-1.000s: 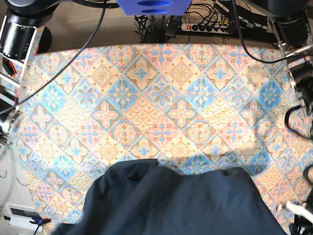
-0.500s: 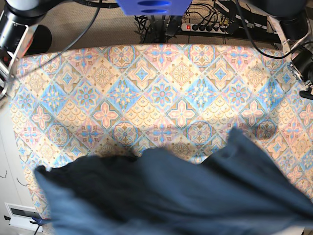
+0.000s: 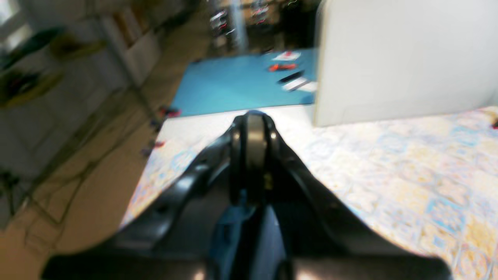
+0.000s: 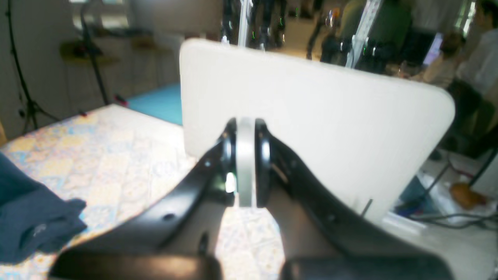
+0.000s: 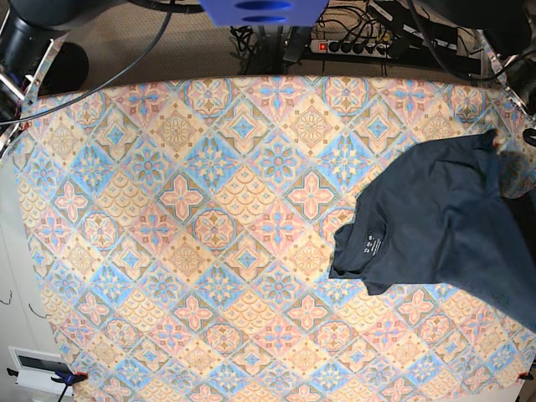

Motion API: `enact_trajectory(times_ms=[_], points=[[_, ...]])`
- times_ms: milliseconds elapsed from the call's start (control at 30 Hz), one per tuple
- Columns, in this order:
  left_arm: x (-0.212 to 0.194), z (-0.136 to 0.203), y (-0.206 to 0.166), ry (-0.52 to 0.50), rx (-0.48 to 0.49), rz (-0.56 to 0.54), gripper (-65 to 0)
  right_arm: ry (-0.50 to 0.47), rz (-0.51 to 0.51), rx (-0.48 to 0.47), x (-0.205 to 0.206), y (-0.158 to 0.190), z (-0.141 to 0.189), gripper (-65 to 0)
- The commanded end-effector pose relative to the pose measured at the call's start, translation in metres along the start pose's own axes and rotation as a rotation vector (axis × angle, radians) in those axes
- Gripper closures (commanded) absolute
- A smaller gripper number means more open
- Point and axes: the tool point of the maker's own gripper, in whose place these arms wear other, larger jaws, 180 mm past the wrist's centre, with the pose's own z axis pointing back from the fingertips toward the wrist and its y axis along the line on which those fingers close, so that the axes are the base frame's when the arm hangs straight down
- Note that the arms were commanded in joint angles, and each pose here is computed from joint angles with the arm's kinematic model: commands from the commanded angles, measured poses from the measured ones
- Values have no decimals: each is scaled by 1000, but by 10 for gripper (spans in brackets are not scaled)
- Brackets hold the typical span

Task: Layout the t-shirt on the table in an organized manner, then fold the t-shirt properly
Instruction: 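Release the shirt and move the right gripper back toward it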

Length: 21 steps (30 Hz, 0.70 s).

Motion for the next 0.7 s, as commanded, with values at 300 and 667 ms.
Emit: enact_trajectory(times_ms=[300, 667], points=[[-4, -1, -7, -18, -23, 23, 0, 134, -210, 172, -125, 85, -22, -11], [-12, 10, 38, 19, 185, -36, 0, 436, -93, 494, -232, 256, -56, -181]])
